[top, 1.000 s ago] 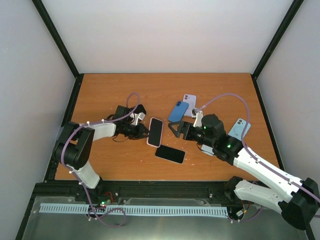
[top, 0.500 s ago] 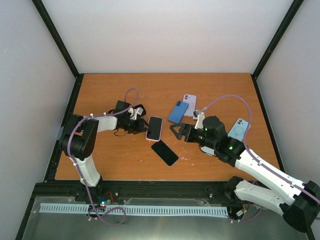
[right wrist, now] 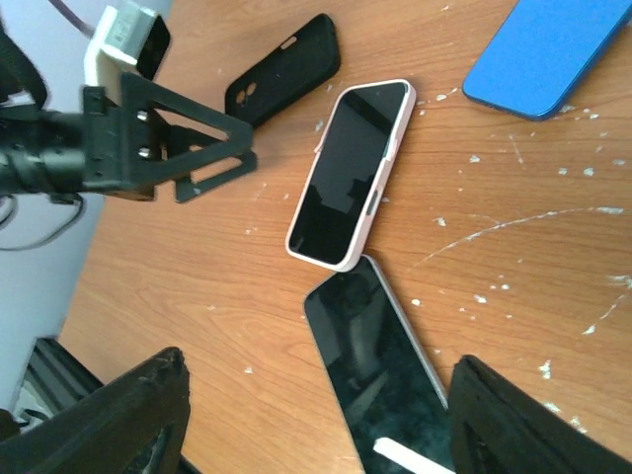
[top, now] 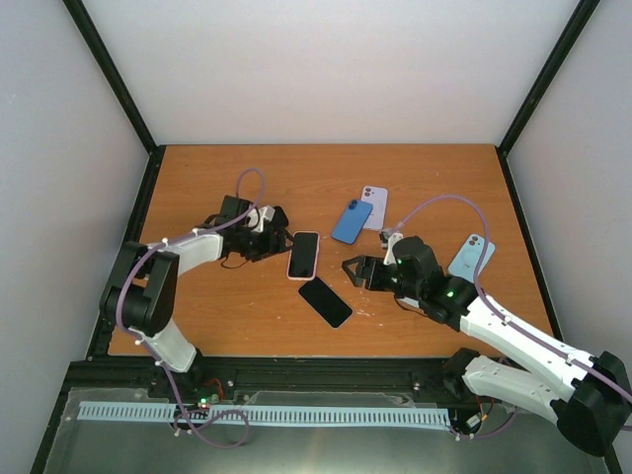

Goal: Put the phone into the phone case

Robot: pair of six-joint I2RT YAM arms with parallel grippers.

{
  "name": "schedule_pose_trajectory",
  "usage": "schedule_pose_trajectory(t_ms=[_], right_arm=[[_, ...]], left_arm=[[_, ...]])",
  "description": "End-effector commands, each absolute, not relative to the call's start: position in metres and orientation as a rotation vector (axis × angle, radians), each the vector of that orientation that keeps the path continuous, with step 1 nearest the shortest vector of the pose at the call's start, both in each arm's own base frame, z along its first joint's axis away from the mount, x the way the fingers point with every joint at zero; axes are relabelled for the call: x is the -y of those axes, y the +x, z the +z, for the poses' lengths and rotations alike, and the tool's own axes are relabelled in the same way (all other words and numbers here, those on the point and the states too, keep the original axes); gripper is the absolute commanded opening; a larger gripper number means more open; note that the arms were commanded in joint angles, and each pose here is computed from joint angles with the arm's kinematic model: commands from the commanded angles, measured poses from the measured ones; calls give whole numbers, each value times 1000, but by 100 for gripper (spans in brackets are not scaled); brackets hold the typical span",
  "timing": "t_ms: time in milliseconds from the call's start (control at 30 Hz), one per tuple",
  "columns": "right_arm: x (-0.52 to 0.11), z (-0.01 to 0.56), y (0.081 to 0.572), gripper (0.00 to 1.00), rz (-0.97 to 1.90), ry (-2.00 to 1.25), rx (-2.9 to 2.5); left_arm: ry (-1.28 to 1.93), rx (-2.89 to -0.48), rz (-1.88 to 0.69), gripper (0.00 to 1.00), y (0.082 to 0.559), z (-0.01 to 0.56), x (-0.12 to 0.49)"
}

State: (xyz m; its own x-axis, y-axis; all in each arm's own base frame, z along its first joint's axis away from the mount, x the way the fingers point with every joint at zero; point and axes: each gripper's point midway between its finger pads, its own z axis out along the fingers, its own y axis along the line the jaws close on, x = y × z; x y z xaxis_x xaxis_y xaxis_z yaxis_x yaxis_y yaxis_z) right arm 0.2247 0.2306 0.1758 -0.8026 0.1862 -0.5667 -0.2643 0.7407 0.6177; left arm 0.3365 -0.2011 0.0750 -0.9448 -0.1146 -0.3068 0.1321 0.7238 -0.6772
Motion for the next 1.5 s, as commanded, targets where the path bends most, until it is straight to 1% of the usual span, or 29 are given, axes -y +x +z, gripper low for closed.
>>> schedule_pose_trajectory(t_ms=[0,67,133,300,367,500,733,867,900,933,1133,1333,1467], right_arm=[[-224,162,230,66,871,-43,-2340],[-223,152,231,59,838,-56,-2363],[-224,139,231,56,813,-79,-2398],[-237,105,227,55,816,-133,-2503],[-242,93,225,58,804,-166,-2540],[-257,73,217,67,713,-297,-2607],[-285,69,215,86,561,-549,-2578],[-296,66,216,89,504,-644,-2567],[-299,65,217,89,498,-666,-2567],[-303,65,216,88,494,-692,-2565],[-309,52,216,89,415,-756,-2594],[-312,45,214,90,369,-793,-2589],[-316,40,211,91,354,-842,-2579]], left_arm=[[-35,-2554,-1019,99,333,90,192],[-43,-2554,-1022,99,327,91,190],[-56,-2552,-1022,99,321,94,188],[-132,-2542,-990,100,309,97,176],[-203,-2539,-924,100,310,96,163],[-338,-2494,-820,99,323,103,130],[-472,-2348,-733,99,377,134,85],[-548,-2328,-506,99,414,134,53],[-545,-2311,-479,100,426,139,48],[-553,-2321,-459,99,434,132,43],[-460,-2338,-609,98,475,123,58],[-334,-2389,-733,91,498,109,80],[-285,-2398,-849,89,508,100,95]])
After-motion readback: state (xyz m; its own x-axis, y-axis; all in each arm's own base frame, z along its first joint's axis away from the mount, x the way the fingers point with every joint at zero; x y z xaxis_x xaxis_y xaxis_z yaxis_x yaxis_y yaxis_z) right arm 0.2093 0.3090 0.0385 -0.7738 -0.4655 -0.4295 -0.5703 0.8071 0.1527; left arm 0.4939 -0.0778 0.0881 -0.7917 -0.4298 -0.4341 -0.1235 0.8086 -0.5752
